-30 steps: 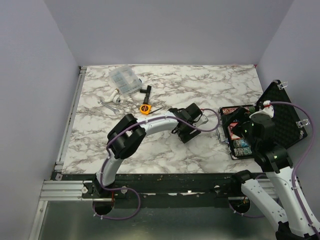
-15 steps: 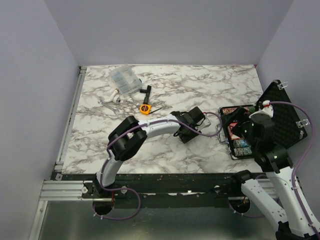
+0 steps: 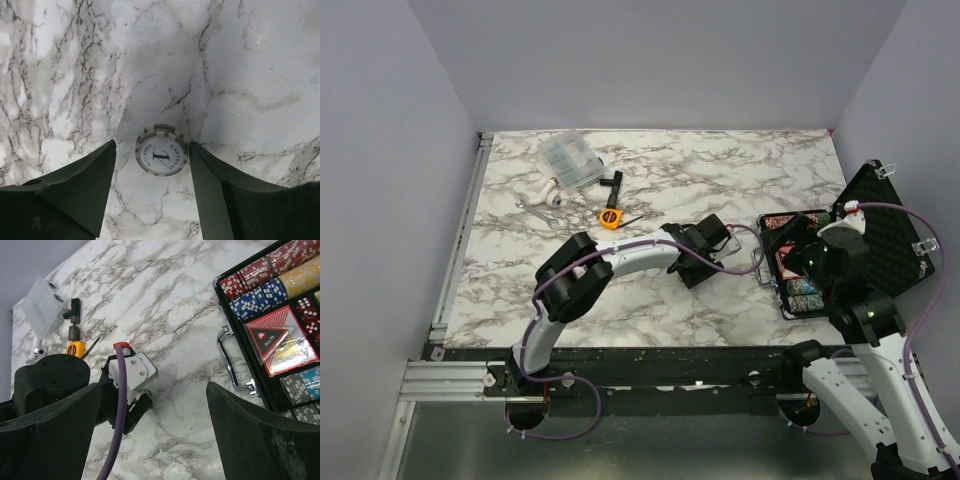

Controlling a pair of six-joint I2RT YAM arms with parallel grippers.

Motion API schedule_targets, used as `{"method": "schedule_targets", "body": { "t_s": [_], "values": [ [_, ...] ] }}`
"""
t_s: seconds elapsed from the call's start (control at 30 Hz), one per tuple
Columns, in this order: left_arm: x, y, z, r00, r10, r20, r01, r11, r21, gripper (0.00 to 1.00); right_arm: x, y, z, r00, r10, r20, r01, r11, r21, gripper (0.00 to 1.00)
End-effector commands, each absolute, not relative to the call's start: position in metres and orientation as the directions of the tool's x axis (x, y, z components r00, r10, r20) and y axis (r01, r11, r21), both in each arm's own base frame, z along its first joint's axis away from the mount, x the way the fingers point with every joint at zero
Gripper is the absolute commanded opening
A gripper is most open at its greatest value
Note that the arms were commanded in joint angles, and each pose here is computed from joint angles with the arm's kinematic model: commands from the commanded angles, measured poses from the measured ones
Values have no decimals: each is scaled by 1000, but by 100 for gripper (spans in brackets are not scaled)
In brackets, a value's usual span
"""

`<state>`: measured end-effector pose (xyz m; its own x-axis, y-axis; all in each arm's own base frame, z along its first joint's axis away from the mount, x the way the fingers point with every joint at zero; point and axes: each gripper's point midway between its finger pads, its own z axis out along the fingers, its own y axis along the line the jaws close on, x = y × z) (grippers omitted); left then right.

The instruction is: Pack up texas hold em set

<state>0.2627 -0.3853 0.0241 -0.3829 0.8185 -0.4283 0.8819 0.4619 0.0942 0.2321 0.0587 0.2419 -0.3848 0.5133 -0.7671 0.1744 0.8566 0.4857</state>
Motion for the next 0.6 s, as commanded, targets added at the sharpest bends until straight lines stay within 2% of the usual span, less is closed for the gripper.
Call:
{"method": "schedule_targets", "body": {
  "t_s": [0.0, 0.27, 0.57],
  "values": [
    [221, -351, -24, -409, 880, -241, 907, 421, -1, 61, 232, 60, 242, -386, 504, -773, 159, 862, 482, 88],
    [210, -343, -38, -423, 885, -194, 905, 421, -50, 52, 231, 60, 243, -386, 504, -773, 157, 861, 483, 88],
    [206, -333, -46, -442, 883, -160, 897, 434, -83, 54, 230, 48, 246, -342, 525, -779, 212, 851, 480, 88]
  ]
}}
